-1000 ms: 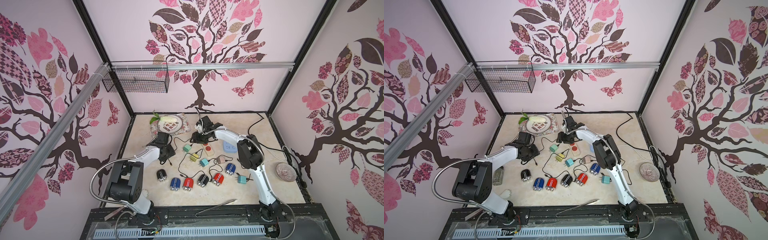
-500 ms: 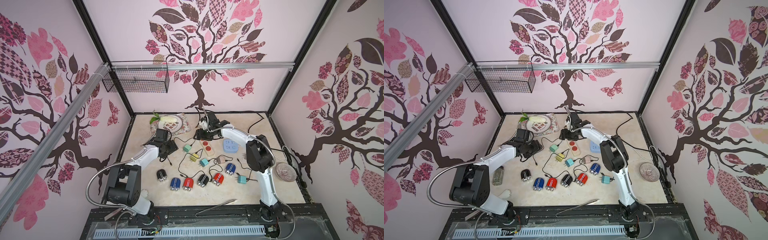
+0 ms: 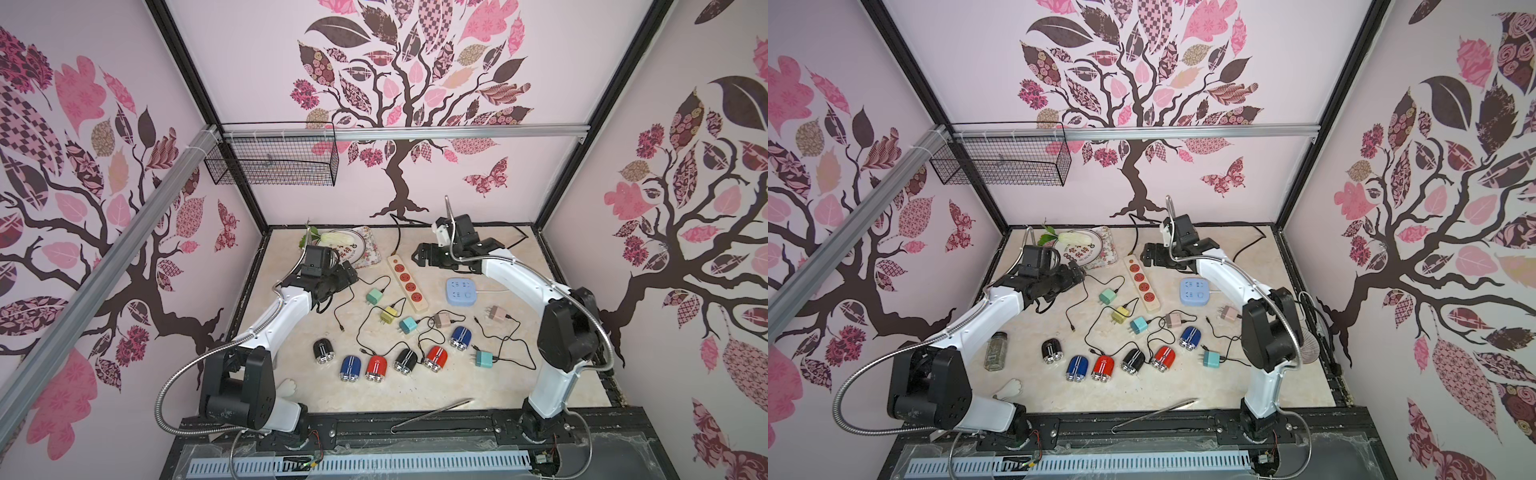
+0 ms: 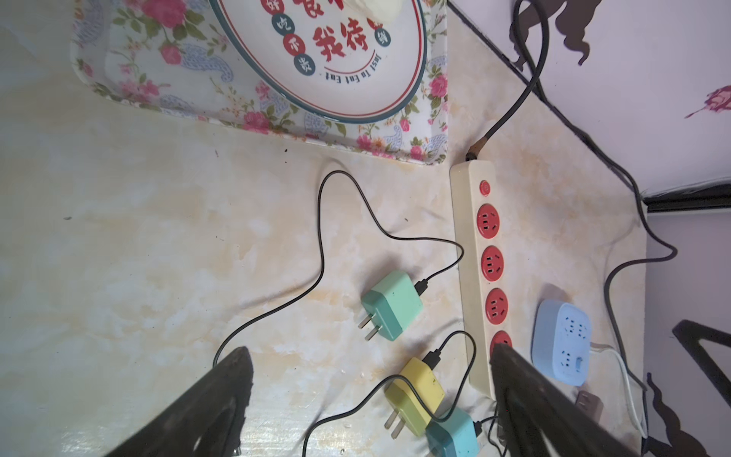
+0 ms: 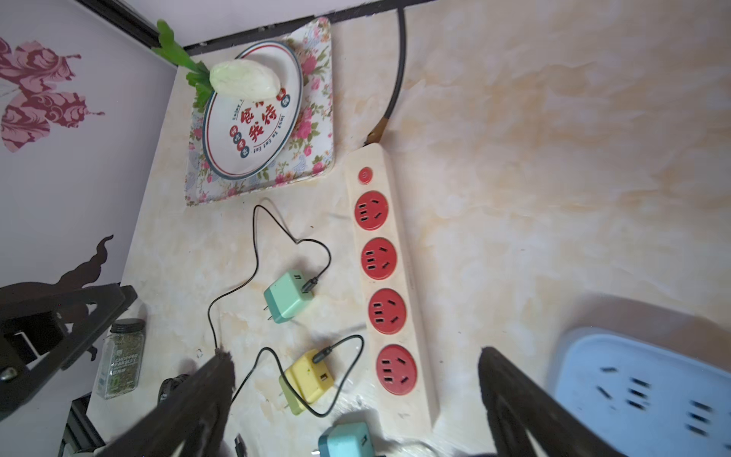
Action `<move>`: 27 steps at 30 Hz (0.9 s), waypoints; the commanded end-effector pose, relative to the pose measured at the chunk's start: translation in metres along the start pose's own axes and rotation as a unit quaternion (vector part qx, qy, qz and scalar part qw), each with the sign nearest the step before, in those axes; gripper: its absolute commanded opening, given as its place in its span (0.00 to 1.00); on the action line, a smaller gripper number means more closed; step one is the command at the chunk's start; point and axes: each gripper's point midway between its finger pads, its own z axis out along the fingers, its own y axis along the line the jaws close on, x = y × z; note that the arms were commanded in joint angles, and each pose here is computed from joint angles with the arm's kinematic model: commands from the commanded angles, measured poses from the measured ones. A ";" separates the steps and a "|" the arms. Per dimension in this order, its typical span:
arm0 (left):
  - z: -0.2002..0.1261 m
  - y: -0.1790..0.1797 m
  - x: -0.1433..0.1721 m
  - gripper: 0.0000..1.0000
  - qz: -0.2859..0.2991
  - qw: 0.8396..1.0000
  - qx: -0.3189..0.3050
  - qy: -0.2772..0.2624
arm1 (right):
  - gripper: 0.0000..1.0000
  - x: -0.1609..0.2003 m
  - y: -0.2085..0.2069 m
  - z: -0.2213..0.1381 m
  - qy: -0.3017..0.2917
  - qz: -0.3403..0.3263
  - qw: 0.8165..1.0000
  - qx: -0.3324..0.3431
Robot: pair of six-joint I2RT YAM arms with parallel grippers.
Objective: Unplug the electric shaver
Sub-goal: Reset both arms
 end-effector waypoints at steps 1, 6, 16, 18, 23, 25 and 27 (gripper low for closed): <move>-0.017 -0.005 -0.033 0.98 0.017 0.998 -0.008 -0.055 | 1.00 -0.029 -0.027 -0.042 -0.069 0.011 0.997 0.023; -0.020 0.013 -0.043 0.98 0.014 0.996 -0.040 -0.082 | 1.00 -0.026 -0.085 -0.077 -0.120 0.051 0.988 0.084; -0.019 0.058 -0.058 0.98 0.035 0.978 -0.155 -0.137 | 1.00 -0.001 -0.158 -0.112 -0.217 0.061 0.955 0.192; -0.018 0.064 -0.058 0.97 0.039 0.974 -0.161 -0.152 | 1.00 0.001 -0.167 -0.117 -0.251 0.056 0.944 0.209; -0.022 0.084 -0.056 0.97 0.064 0.959 -0.183 -0.207 | 1.00 0.012 -0.192 -0.133 -0.292 0.033 0.915 0.278; -0.028 0.088 -0.056 0.98 0.084 0.950 -0.181 -0.240 | 1.00 0.016 -0.201 -0.135 -0.287 0.016 0.907 0.308; -0.035 0.089 -0.056 0.97 0.102 0.941 -0.171 -0.273 | 0.99 0.020 -0.205 -0.136 -0.288 0.001 0.903 0.320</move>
